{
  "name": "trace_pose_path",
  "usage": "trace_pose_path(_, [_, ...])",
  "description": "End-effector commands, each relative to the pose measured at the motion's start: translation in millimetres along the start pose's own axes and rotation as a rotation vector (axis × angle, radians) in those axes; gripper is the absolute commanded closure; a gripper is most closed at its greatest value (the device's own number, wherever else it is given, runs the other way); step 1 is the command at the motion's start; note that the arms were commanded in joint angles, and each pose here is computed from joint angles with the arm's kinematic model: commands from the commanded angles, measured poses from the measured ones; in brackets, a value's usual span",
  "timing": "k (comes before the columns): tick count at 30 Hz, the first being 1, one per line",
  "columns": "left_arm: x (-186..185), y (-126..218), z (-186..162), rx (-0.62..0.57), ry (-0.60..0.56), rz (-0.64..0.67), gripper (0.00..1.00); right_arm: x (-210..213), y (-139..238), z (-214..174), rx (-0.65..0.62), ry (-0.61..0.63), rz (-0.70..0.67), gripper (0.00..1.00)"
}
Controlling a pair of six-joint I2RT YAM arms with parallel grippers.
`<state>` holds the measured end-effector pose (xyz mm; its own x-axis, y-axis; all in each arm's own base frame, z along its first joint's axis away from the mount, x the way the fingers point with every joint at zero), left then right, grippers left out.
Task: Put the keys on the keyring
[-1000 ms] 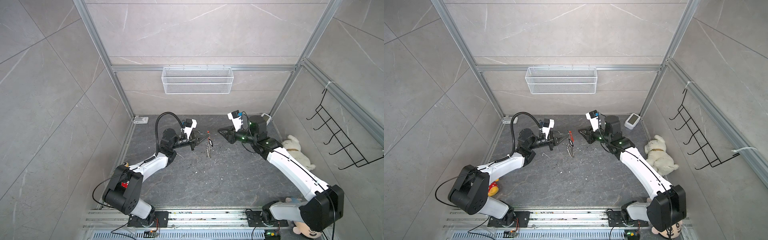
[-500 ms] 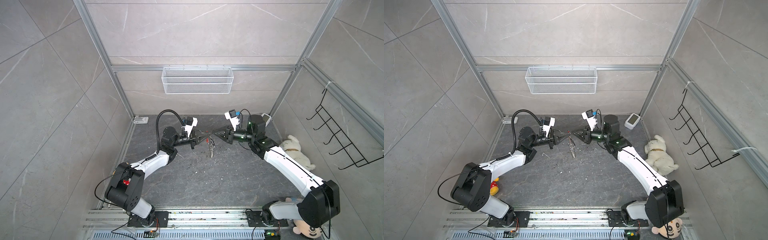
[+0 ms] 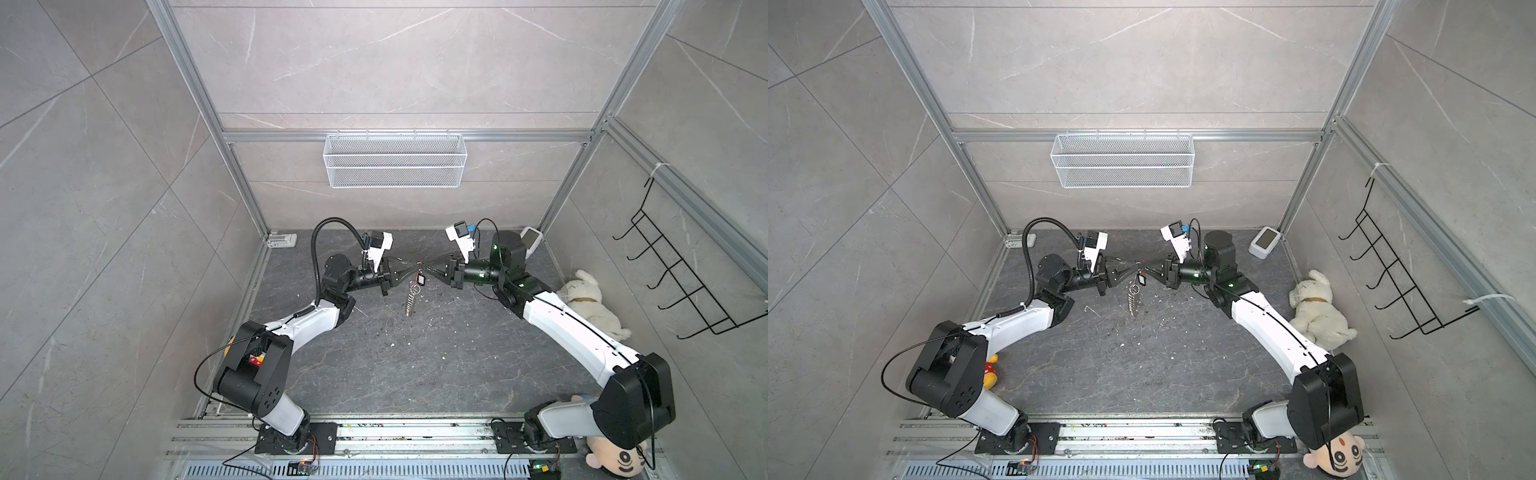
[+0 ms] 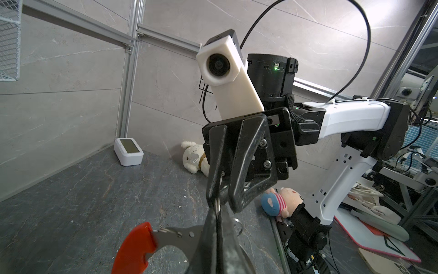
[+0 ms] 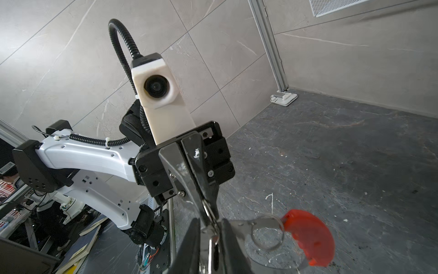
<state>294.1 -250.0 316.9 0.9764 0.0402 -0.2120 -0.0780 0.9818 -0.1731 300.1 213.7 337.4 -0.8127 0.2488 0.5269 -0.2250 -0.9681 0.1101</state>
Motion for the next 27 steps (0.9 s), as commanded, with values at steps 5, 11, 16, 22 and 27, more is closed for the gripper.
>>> trace_pose_path(5, [-10, -4, 30, -0.074, -0.11, -0.06, 1.0, 5, -8, -2, 0.005, 0.0, 0.052, 0.83])
trace_pose_path(11, [-9, -4, 28, -0.074, -0.103, -0.067, 1.0, 6, -9, 1, -0.006, 0.003, 0.053, 0.97])
trace_pose_path(16, [-10, -3, 26, -0.06, -0.102, -0.066, 1.0, 8, -7, 4, -0.015, 0.019, 0.035, 1.0])
trace_pose_path(22, [-6, -2, 19, -0.009, -0.102, -0.041, 1.0, 9, 0, 6, 0.01, 0.063, -0.073, 1.0])
trace_pose_path(27, [-1, 7, 16, 0.054, -0.12, 0.035, 0.79, 4, 5, 3, 0.078, 0.106, -0.185, 1.0])
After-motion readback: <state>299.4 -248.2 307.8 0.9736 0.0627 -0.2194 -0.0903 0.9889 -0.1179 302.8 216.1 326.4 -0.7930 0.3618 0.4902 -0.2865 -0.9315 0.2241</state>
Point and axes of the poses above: each gripper's point midway between its finger pads, its own y axis back along the fingers, its own x axis along the line the jaws close on, z = x × y, the point moved 7 cm from there along y, back along the fingers, and after that the axes turned 2 degrees about -y, right-handed, at the moved point
